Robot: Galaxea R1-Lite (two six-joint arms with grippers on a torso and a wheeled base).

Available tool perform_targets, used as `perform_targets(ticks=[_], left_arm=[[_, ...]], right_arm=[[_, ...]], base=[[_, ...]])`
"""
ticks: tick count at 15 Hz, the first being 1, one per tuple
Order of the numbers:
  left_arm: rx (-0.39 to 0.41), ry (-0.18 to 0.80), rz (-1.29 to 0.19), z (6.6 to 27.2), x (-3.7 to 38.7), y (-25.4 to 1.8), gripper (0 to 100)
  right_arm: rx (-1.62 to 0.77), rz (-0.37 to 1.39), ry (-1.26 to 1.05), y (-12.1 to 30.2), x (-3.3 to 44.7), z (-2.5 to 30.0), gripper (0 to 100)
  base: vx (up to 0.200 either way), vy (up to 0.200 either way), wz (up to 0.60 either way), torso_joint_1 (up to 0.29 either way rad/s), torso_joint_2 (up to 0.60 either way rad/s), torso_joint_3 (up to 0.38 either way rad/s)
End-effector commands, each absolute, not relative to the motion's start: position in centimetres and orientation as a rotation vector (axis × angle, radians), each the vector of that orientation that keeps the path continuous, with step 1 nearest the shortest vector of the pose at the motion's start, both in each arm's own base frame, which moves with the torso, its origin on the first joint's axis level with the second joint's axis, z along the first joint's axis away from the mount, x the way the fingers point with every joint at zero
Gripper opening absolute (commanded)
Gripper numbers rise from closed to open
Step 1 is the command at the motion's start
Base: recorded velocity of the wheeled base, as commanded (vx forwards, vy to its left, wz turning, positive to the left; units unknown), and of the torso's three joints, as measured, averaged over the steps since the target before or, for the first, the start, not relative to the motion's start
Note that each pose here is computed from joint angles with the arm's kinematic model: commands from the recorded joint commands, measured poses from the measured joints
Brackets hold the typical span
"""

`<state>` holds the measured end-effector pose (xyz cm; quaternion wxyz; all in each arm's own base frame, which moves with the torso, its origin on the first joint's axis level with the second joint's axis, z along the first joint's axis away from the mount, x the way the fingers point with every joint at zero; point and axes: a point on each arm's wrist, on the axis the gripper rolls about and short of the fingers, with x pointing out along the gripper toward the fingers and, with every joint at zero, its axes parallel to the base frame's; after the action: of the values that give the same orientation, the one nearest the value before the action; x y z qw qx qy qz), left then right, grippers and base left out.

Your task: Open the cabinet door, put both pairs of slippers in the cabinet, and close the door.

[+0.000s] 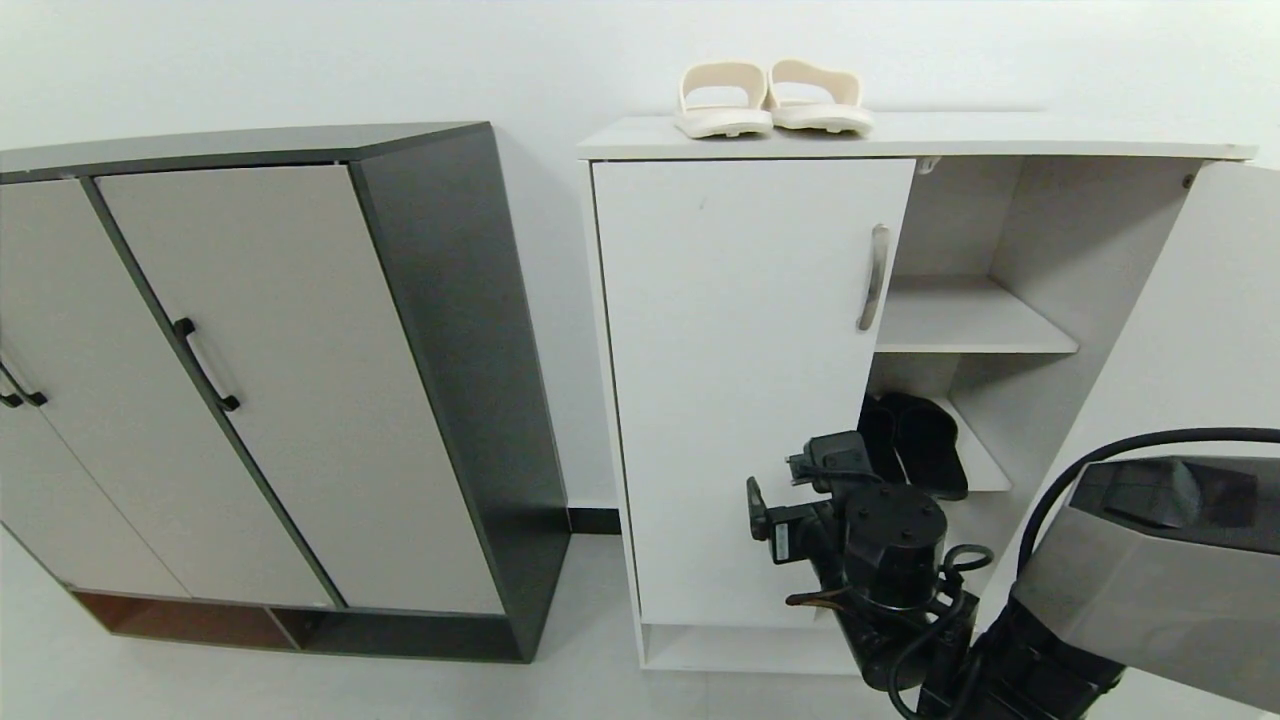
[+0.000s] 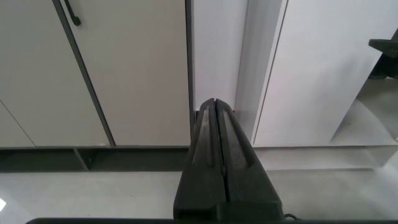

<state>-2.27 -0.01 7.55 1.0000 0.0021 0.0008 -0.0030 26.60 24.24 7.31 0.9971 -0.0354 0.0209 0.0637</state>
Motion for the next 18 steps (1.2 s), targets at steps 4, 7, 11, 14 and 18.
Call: perform_targets(ticks=[4,7,11,14,18], left_arm=[[0.005,0.002,-0.006,7.55,-2.27,-0.01,0],[0.005,0.002,-0.006,7.55,-2.27,-0.01,0],[0.005,0.003,-0.006,7.55,-2.26,-0.01,0],[0.005,0.002,-0.006,7.55,-2.27,-0.01,0],[0.005,0.003,-0.006,7.55,-2.26,-0.01,0]], right_arm=[[-0.07,0.137,0.03,24.46,26.38,7.56,100],[-0.071,0.136,0.026,24.44,26.37,7.59,100],[-0.072,0.136,0.027,24.45,26.38,7.54,100],[-0.072,0.136,0.027,24.45,26.38,7.54,100],[-0.071,0.136,0.026,24.45,26.38,7.55,100]], base=[[0.0,0.0,0.0,0.002,-0.05,-0.053],[0.0,0.0,0.0,0.027,-0.21,-0.333],[0.0,0.0,0.0,0.074,-0.52,-0.355],[0.0,0.0,0.0,0.119,-0.46,-0.341],[0.0,0.0,0.0,0.15,-0.47,-0.325]])
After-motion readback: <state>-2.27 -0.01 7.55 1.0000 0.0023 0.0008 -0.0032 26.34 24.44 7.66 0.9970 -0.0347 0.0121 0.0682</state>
